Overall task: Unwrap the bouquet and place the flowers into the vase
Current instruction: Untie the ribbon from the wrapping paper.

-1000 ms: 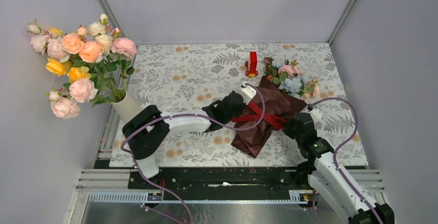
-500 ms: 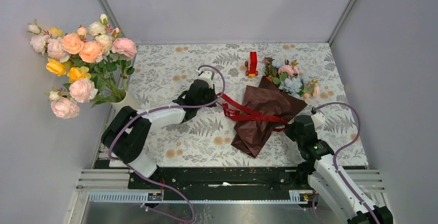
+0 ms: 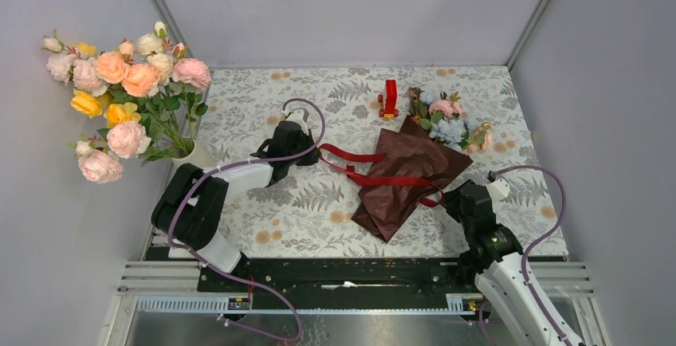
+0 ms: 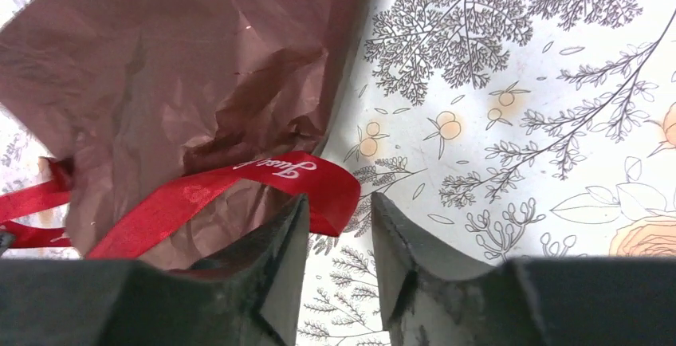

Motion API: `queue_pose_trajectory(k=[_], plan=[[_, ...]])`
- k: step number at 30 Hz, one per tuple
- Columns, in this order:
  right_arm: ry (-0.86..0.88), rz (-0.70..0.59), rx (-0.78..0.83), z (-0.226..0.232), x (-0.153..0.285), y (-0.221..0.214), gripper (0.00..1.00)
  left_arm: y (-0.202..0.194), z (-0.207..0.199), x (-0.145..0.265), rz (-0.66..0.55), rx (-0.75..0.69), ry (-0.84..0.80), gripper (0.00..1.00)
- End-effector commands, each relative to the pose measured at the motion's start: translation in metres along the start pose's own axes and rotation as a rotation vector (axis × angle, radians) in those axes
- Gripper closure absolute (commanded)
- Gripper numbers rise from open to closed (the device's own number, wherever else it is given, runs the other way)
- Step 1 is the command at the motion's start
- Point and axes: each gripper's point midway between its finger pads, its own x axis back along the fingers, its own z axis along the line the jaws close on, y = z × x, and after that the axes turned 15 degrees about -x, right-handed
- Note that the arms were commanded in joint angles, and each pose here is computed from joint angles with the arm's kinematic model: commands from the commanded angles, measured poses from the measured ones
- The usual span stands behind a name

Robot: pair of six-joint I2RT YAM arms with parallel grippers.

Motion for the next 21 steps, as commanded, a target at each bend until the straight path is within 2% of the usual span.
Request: queue_pose_trajectory(k=[1,4,6,12,21], plan=[[0.089,-0.031,0.077,0.028,0.018,0.020,0.48,0.013,-0.013,0.000,-0.040,-0.006,-0.084,1.00],[0.167,-0.023,0.146,0.051,0.033,0.028,0.32,0.010,-0.016,-0.001,-0.026,-0.010,-0.112,1.00],[0.224,0.028,0.225,0.069,0.040,0.026,0.27,0.010,-0.019,-0.001,-0.018,-0.011,-0.132,1.00],[0.396,0.308,0.459,0.127,0.047,-0.016,0.28,0.003,-0.021,-0.002,0.010,-0.020,-0.146,1.00],[0.508,0.422,0.943,0.193,0.058,-0.111,0.28,-0.001,-0.025,-0.005,0.032,-0.007,-0.188,1.00]])
